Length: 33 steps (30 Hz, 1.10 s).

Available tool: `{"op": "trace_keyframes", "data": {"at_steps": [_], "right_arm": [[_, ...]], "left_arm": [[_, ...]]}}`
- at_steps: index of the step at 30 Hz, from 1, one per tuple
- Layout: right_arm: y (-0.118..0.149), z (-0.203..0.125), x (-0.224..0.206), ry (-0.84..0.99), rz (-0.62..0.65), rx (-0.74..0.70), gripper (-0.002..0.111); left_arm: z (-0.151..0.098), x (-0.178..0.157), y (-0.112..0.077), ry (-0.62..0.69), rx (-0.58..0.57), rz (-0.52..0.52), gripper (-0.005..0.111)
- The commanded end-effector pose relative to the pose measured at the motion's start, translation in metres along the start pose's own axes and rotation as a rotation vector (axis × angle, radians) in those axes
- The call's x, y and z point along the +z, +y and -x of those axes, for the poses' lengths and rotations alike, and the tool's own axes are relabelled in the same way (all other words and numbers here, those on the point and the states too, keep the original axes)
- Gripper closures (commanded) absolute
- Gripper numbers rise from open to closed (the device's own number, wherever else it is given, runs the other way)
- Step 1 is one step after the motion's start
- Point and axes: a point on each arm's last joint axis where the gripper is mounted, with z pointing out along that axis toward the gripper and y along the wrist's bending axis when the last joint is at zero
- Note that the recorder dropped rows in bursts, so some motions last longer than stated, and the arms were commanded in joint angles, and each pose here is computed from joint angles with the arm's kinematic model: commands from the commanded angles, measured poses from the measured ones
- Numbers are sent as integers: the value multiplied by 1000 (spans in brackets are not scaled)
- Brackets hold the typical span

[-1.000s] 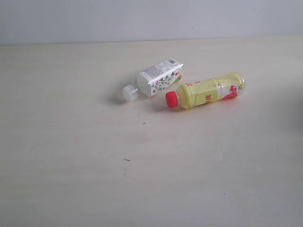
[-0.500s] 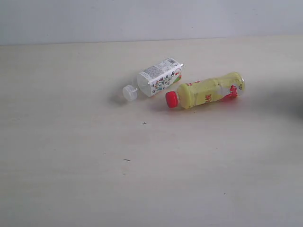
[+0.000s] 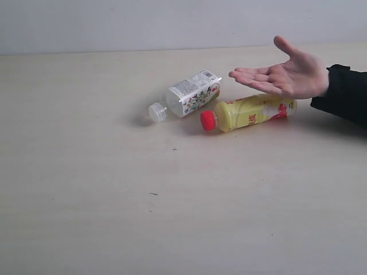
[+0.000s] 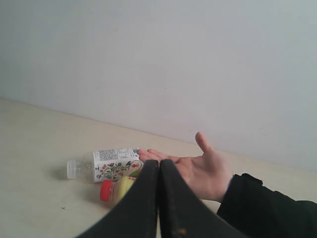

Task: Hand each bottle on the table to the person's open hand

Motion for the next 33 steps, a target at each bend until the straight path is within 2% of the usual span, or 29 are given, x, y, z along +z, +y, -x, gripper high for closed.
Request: {"op": "trace_keyframes", "data": {"at_steps": [1, 12, 19, 21, 25, 28, 30, 33], "right_arm": [[-1, 1, 0, -16, -10, 0, 108], [-1, 1, 0, -16, -10, 0, 108], [-1, 1, 0, -16, -10, 0, 108], [-1, 1, 0, -16, -10, 0, 108], [-1, 1, 0, -16, -10, 0, 108], [-1, 1, 0, -16, -10, 0, 108], [-1, 1, 0, -16, -10, 0, 108], [-1, 0, 0, -14, -10, -1, 108]], "left_arm": [[1, 0, 0, -14, -7, 0, 104], [2, 0, 0, -17, -5, -1, 104], [21, -3, -4, -228, -20, -48, 104], [27, -5, -6, -304, -91, -75, 104], [39, -10, -8, -425, -323, -162, 104], [46, -14, -10, -504, -421, -226, 104], [51, -15, -12, -547, -405, -262, 104], [65, -5, -17, -513, -341, -260, 104]]}}
